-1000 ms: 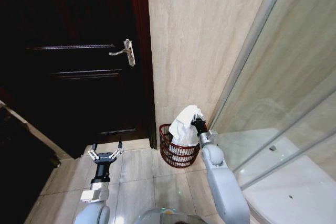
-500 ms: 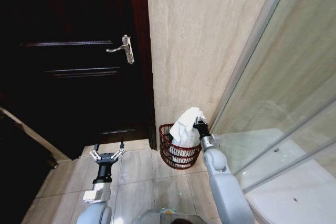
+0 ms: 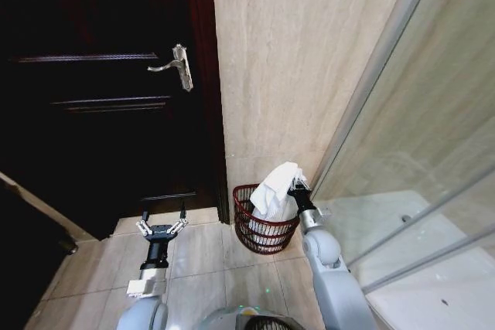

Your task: Discard the used towel into the hamper.

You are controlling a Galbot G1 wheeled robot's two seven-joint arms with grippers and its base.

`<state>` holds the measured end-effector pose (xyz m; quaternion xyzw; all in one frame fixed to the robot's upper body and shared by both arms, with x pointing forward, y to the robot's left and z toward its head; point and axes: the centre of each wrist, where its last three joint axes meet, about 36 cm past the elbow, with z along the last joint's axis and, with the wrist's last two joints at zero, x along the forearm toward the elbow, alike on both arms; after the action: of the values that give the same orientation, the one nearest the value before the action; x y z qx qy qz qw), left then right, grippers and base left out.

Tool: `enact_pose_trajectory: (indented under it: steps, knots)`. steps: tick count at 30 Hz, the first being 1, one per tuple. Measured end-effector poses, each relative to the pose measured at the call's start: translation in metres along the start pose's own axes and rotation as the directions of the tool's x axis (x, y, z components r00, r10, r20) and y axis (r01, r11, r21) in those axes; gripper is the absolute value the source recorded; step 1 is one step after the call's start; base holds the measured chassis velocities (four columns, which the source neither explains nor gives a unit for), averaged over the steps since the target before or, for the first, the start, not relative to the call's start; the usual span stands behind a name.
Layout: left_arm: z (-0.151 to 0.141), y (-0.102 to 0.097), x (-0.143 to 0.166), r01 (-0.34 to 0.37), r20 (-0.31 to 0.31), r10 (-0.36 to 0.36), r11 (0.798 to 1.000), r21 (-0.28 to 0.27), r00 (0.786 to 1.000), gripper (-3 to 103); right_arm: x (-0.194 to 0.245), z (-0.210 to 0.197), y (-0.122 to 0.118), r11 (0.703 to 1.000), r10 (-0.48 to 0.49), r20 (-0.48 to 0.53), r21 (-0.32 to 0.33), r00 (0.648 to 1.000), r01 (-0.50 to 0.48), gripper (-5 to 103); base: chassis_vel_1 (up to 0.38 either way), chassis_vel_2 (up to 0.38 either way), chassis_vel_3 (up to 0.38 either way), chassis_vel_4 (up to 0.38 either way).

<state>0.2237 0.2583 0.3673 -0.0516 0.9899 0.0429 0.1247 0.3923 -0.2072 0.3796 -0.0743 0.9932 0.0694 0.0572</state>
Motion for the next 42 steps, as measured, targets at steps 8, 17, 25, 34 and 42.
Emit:
enact_pose_trajectory:
  steps: [8, 17, 25, 34, 42]
  knots:
    - [0.001, -0.002, 0.0, 0.001, -0.001, -0.001, 1.0, 0.005, 1.0, 100, 0.009, -0.003, 0.005, 1.0, 0.001, 0.0, -0.006, 1.0, -0.001, 5, -0.012, 0.016, 0.019, -0.018]
    - [0.0, -0.01, -0.001, 0.001, -0.008, -0.001, 1.0, 0.007, 1.0, 100, 0.011, -0.013, 0.005, 1.0, 0.019, 0.004, 0.007, 1.0, -0.019, 5, -0.013, 0.016, 0.016, -0.015]
    - [-0.003, -0.02, -0.004, -0.001, -0.005, 0.002, 1.0, 0.029, 1.0, 100, 0.021, -0.049, -0.001, 0.999, 0.049, -0.154, 0.023, 0.987, -0.046, 5, 0.0, 0.0, 0.0, 0.0]
    - [0.001, -0.023, -0.002, 0.003, -0.011, -0.003, 0.999, 0.036, 1.0, 100, 0.01, -0.073, -0.004, 1.0, -0.004, -0.426, -0.008, 0.905, 0.001, 5, 0.0, 0.0, 0.0, 0.0]
    - [0.005, -0.016, -0.001, 0.018, -0.013, -0.018, 0.999, 0.027, 1.0, 100, -0.016, -0.073, 0.001, 0.999, -0.029, -0.562, -0.038, 0.827, 0.01, 5, 0.0, 0.0, 0.0, 0.0]
